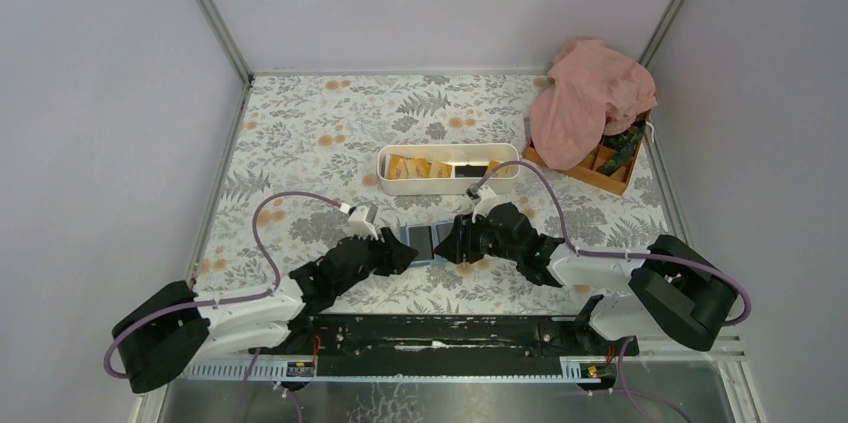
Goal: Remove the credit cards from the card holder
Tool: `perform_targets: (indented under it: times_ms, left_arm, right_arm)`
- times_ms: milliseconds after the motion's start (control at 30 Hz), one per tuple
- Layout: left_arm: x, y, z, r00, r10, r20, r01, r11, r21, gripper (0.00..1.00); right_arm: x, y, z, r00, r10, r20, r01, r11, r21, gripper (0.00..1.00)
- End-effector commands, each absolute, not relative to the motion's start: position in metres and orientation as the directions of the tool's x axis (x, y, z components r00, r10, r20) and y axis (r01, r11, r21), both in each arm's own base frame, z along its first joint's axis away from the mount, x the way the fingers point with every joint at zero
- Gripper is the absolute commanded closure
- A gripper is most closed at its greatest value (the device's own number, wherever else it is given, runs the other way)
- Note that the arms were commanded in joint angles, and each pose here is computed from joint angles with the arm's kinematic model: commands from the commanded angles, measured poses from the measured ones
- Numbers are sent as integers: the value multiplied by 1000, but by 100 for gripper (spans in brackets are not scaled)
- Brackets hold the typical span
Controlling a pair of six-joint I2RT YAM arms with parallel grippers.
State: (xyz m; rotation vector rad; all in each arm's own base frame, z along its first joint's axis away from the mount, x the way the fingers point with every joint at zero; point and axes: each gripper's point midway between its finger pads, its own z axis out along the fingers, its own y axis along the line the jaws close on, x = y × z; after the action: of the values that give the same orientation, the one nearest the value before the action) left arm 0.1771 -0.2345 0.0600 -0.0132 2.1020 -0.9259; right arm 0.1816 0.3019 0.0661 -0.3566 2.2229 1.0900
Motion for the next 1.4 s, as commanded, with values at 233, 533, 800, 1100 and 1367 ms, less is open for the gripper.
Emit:
perform_targets:
  times_ms: [233, 533, 800, 1100, 1367]
  left_arm:
    - [194, -247, 75, -644, -353, -679, 357, 646, -675, 45]
    - [198, -241, 58, -671, -358, -649, 323, 647, -691, 45]
    - [198, -240, 51, -687, -366, -627, 310, 634, -709, 46]
    - [197, -243, 47, -703, -368, -609, 306, 616, -726, 46]
    - [197, -240, 41, -710, -366, -602, 287, 629, -722, 46]
  right_arm:
    - [189, 320, 87, -742, 65, -667, -527, 558, 641, 51]
    - [191, 327, 78, -760, 73, -645, -511, 547, 664, 51]
    - [196, 331, 67, -778, 78, -623, -490, 546, 680, 51]
    - [220, 332, 69, -780, 111, -615, -470, 544, 695, 51]
    - [226, 344, 59, -793, 78, -605, -477, 538, 695, 51]
